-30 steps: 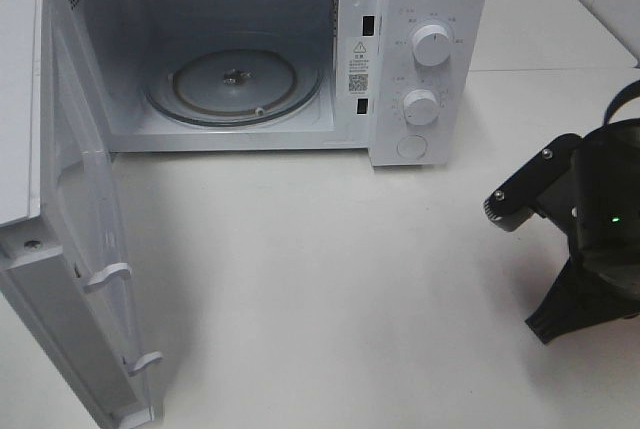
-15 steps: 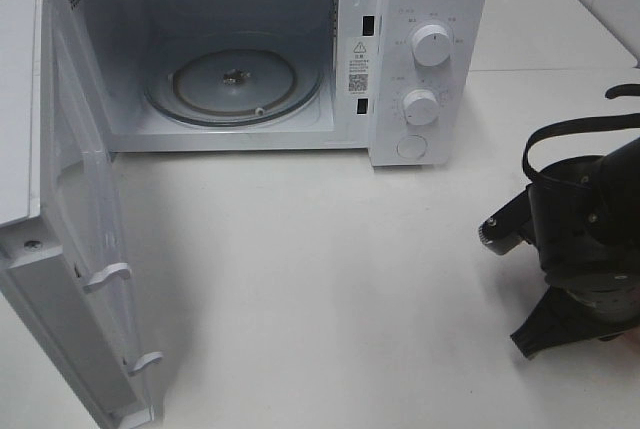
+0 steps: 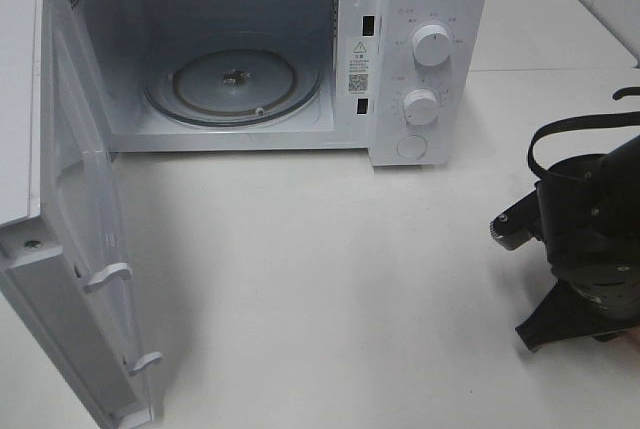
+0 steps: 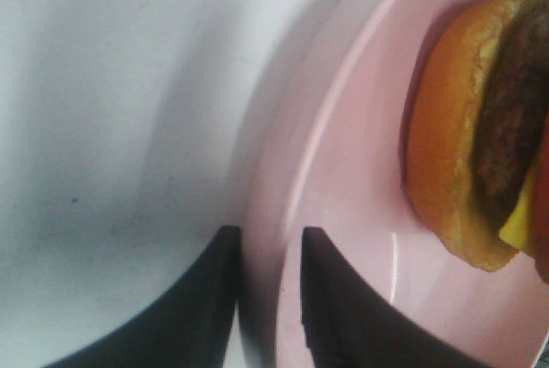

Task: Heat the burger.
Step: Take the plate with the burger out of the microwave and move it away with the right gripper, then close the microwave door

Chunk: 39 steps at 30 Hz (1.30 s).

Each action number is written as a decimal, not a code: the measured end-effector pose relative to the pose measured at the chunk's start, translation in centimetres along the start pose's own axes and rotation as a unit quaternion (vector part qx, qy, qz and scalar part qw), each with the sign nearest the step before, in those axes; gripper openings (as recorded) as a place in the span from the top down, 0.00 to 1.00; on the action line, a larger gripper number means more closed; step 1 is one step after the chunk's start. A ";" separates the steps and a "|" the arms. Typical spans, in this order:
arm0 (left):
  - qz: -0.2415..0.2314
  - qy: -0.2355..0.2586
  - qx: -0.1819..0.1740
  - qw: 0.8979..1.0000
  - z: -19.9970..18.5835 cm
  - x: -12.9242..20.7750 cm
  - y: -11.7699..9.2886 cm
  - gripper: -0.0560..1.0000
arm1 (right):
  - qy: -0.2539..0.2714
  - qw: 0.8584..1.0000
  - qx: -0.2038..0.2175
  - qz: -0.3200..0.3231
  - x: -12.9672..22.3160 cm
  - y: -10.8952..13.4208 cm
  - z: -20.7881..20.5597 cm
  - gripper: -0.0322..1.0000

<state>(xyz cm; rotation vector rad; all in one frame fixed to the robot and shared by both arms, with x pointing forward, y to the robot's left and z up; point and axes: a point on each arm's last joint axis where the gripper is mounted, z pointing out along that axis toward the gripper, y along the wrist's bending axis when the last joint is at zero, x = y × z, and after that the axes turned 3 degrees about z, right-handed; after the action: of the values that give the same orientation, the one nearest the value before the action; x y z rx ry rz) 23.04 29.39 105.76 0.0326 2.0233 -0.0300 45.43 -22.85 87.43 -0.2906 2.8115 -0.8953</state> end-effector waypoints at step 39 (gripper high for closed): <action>0.000 0.000 0.000 1.000 0.0 0.0 0.0 0.01 | -0.248 0.906 -0.342 -0.002 12.1 -11.8 -17.1 0.20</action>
<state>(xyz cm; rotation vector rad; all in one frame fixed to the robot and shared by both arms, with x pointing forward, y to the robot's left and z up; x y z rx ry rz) 23.04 29.39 105.76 0.0326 2.0233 -0.0300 31.39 -25.71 106.79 -0.5227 2.5119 0.1999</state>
